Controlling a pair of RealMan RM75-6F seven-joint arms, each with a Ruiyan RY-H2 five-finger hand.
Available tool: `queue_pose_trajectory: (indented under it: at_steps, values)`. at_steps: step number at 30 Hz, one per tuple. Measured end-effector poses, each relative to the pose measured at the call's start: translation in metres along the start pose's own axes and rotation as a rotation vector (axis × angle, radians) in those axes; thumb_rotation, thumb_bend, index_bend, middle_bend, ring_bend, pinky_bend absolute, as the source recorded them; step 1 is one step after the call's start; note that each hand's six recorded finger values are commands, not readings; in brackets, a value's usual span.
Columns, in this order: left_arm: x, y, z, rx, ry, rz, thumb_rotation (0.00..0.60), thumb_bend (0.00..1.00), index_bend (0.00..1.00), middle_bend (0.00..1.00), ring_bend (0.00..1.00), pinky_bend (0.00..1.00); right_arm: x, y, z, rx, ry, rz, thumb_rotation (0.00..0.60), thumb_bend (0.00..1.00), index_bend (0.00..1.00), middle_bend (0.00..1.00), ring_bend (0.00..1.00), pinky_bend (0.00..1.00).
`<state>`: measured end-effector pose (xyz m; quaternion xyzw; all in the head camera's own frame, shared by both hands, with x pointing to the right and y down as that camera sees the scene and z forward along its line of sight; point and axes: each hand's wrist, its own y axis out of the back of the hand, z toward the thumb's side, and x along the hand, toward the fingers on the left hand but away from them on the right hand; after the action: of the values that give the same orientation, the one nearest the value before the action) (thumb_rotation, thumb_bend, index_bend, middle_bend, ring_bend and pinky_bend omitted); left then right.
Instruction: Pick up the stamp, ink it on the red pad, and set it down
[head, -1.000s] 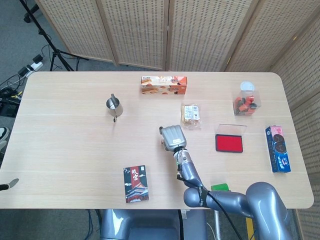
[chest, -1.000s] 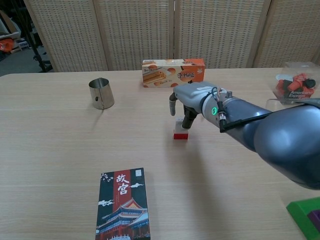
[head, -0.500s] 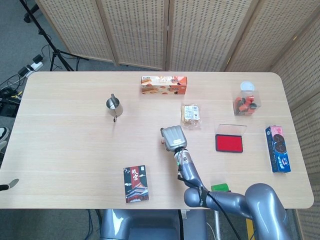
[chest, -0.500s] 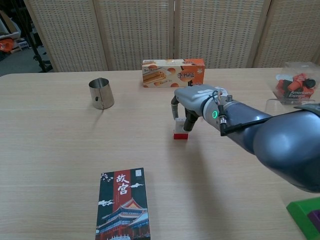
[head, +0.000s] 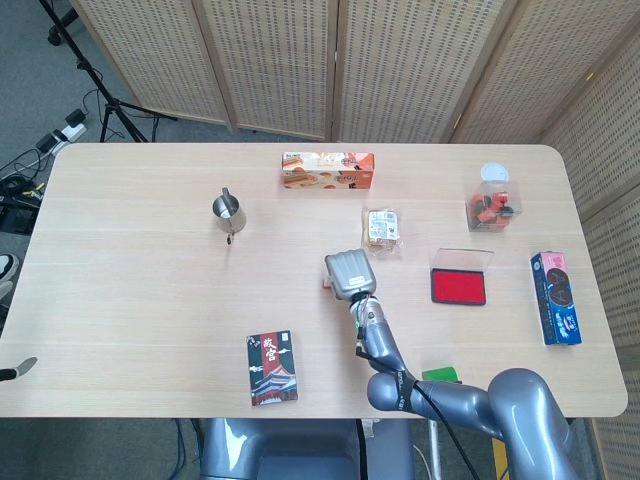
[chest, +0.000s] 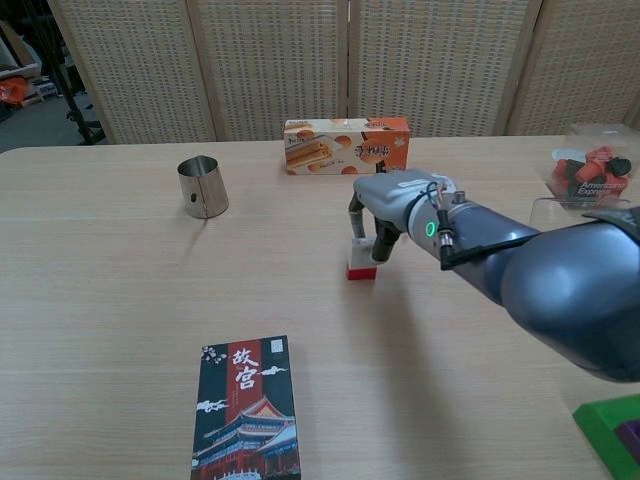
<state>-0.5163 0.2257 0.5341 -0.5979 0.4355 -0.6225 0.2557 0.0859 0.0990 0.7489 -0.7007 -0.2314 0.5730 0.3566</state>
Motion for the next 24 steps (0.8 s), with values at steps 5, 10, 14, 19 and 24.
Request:
queue_pose_trajectory:
  at_steps: [5, 10, 14, 19, 24]
  values:
    - [0.000, 0.000, 0.000, -0.001, 0.000, 0.001, 0.600, 0.12, 0.00, 0.00, 0.00, 0.00, 0.001, 0.002, 0.002, 0.006, 0.007, -0.012, 0.600, 0.44, 0.53, 1.00, 1.00, 1.00]
    - [-0.001, 0.001, 0.000, -0.003, 0.000, 0.001, 0.600, 0.12, 0.00, 0.00, 0.00, 0.00, 0.001, 0.007, 0.000, 0.001, 0.008, -0.026, 0.600, 0.45, 0.54, 1.00, 1.00, 1.00]
    - [-0.001, -0.001, 0.001, 0.001, -0.005, -0.002, 0.600, 0.12, 0.00, 0.00, 0.00, 0.00, 0.004, 0.016, -0.002, -0.003, 0.016, -0.043, 0.600, 0.46, 0.54, 1.00, 1.00, 1.00]
    - [-0.002, -0.002, 0.003, 0.005, -0.013, -0.003, 0.600, 0.12, 0.00, 0.00, 0.00, 0.00, 0.014, 0.037, -0.010, -0.014, 0.035, -0.077, 0.600, 0.47, 0.54, 1.00, 1.00, 1.00]
    - [-0.005, -0.003, 0.006, 0.011, -0.028, -0.002, 0.600, 0.12, 0.00, 0.00, 0.00, 0.00, 0.029, 0.066, -0.040, -0.016, 0.022, -0.117, 0.600, 0.48, 0.54, 1.00, 1.00, 1.00]
